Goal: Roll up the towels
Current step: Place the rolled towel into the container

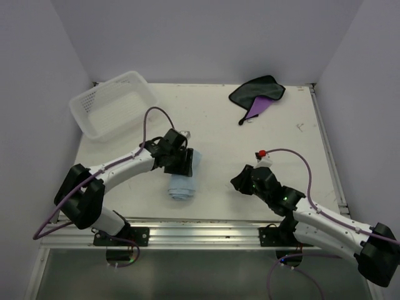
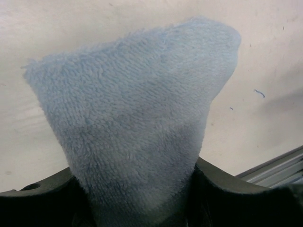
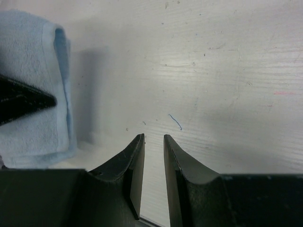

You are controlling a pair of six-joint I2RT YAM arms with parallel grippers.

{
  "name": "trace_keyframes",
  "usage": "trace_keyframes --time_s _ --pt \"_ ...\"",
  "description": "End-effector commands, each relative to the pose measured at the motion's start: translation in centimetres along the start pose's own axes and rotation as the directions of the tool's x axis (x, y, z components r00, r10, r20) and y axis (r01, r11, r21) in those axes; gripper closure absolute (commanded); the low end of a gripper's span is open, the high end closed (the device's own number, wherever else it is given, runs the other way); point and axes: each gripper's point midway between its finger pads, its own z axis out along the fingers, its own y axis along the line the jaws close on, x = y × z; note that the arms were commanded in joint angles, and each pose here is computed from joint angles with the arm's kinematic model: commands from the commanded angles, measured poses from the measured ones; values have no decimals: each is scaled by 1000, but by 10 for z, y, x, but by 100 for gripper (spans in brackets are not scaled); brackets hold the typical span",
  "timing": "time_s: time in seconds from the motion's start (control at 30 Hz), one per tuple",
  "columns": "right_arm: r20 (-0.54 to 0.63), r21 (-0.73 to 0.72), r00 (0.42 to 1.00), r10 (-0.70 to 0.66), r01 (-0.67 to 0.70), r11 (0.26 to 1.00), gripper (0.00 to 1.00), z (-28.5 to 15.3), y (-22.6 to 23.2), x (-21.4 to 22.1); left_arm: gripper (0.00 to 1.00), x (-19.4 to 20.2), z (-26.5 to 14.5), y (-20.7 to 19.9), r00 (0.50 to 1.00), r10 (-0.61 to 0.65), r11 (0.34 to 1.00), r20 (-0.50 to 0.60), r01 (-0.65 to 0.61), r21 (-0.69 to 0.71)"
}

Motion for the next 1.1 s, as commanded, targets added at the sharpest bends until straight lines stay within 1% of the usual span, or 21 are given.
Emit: trace_keyframes --time_s 0.0,0.03,0.13,0.2,0.23,0.3,0.33,0.4,0.43,0.5,0.53,0.6,0.63,0.7,0.73,0.77,0.8,0.83,0.9,0.93,1.07 --pt "48 -13 999 -15 16 1000 72 -5 16 -23 38 -50 -27 5 994 -16 998 111 10 57" --pt "49 -11 999 -23 24 1000 72 -5 17 -24 38 -69 -36 14 989 -39 998 145 32 51" --pt "49 -33 998 -30 32 999 71 -7 27 -31 37 -100 -49 27 980 -71 997 184 61 55" --pt "43 -44 998 -38 40 998 70 -6 34 -35 38 -117 -52 48 974 -116 993 195 112 34" --pt "35 -55 998 -43 45 997 70 -7 38 -36 37 -136 -62 59 963 -139 990 230 133 38" --pt "31 -65 998 -47 49 997 69 -6 44 -40 38 -148 -60 74 960 -172 985 221 170 31" --pt "22 -69 998 -51 52 996 69 -5 46 -40 38 -166 -70 80 950 -179 984 257 176 35" --pt "2 -73 999 -55 55 996 69 -3 49 -40 39 -182 -72 108 939 -215 974 268 224 -5" --pt "-5 -72 998 -60 59 996 69 -2 50 -40 38 -203 -86 120 923 -213 972 320 235 -30" --pt "-24 -76 998 -59 57 995 69 0 52 -41 38 -213 -83 135 922 -238 964 305 262 -40" --pt "-33 -78 998 -63 60 995 69 1 52 -41 38 -231 -96 144 903 -258 960 342 280 -15" --pt "-54 -79 997 -59 55 995 68 5 51 -41 38 -242 -94 160 893 -297 948 337 318 -8" --pt "-65 -81 996 -58 52 995 68 6 51 -40 38 -260 -108 171 870 -312 942 383 337 1" --pt "-81 -84 995 -52 46 995 68 8 49 -41 38 -269 -105 183 862 -337 931 379 365 -2" --pt "-93 -76 994 -51 44 996 68 10 46 -40 38 -285 -123 200 830 -360 920 427 391 17" --pt "-100 -71 994 -51 44 997 68 12 44 -39 38 -289 -126 208 823 -373 913 429 407 15" --pt "-96 -59 994 -45 40 997 68 13 40 -41 38 -292 -116 221 821 -393 903 415 429 7" --pt "-100 -48 994 -47 42 998 68 15 36 -40 38 -307 -131 230 795 -398 898 459 440 16" --pt "-115 -52 992 -46 40 998 68 16 34 -40 38 -313 -124 248 779 -426 881 460 474 14" --pt "-119 -54 992 -46 40 998 68 17 34 -40 38 -319 -131 259 754 -443 868 484 497 20" --pt "-120 -49 991 -59 53 997 68 19 33 -46 38 -328 -120 281 725 -469 845 504 535 16"
